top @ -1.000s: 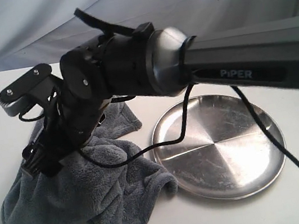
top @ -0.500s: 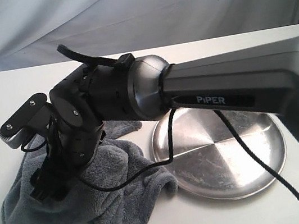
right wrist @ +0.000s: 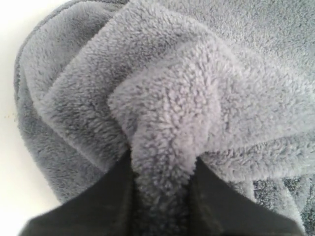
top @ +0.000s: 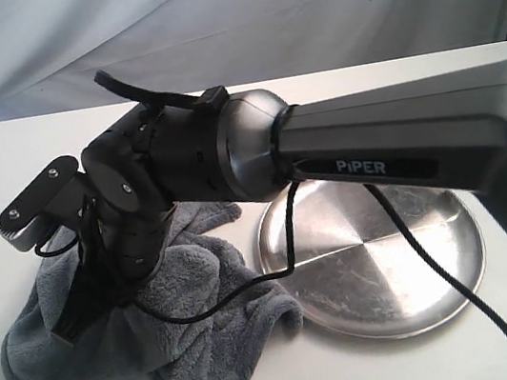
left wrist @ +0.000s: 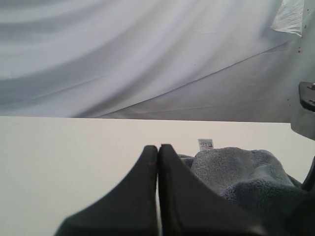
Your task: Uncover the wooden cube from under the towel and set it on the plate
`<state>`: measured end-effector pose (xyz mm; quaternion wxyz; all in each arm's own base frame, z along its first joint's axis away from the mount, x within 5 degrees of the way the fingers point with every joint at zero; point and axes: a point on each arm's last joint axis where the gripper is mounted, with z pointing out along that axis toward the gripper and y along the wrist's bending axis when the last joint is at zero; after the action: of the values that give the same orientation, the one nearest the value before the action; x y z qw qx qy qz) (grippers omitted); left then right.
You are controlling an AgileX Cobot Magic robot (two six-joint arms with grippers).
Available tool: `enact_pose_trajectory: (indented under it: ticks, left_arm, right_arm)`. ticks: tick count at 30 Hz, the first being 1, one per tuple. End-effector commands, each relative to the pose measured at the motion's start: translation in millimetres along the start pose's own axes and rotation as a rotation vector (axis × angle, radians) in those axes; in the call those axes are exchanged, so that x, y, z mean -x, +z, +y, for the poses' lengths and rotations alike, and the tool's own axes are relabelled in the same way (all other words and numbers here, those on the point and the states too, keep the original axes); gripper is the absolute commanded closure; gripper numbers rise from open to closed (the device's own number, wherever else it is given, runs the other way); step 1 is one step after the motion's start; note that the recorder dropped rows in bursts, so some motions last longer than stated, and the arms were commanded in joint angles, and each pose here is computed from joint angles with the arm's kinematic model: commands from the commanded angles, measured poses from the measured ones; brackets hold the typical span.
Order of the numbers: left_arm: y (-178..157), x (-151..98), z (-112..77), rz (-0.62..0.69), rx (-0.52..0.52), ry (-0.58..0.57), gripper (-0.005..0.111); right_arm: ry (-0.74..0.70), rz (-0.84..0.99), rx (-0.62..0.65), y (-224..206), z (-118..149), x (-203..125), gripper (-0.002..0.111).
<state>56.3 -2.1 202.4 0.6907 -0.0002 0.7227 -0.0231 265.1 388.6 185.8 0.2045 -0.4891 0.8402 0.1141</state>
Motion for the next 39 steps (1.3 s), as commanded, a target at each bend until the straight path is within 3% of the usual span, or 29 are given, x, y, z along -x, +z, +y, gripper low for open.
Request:
enact_pose_trajectory:
  ticks: [1,10,19,25,39]
  left_arm:
    - [0.1,-1.3,0.0,0.001,-0.001,-0.002,0.105]
    - [0.1,-1.3,0.0,0.001,-0.001,-0.002,0.105]
    - [0.1,-1.3,0.0,0.001,-0.001,0.001,0.105]
    - [0.1,-1.3,0.0,0.001,-0.001,-0.002,0.105]
    - [0.1,-1.3,0.0,0.001,-0.001,-0.002,0.105]
  right_arm:
    - [0.018,0.032,0.029,-8.8,3.3,-1.6,0.105]
    - [0.016,-0.173,0.02,-82.2,5.3,21.0,0.108]
    - [-0.062,-0.481,-0.096,-131.6,-4.6,44.9,0.108]
    - [-0.177,-0.508,-0.265,-135.5,-27.9,47.4,0.108]
    - [0.01,-0.637,-0.421,-166.7,-93.2,53.2,0.108]
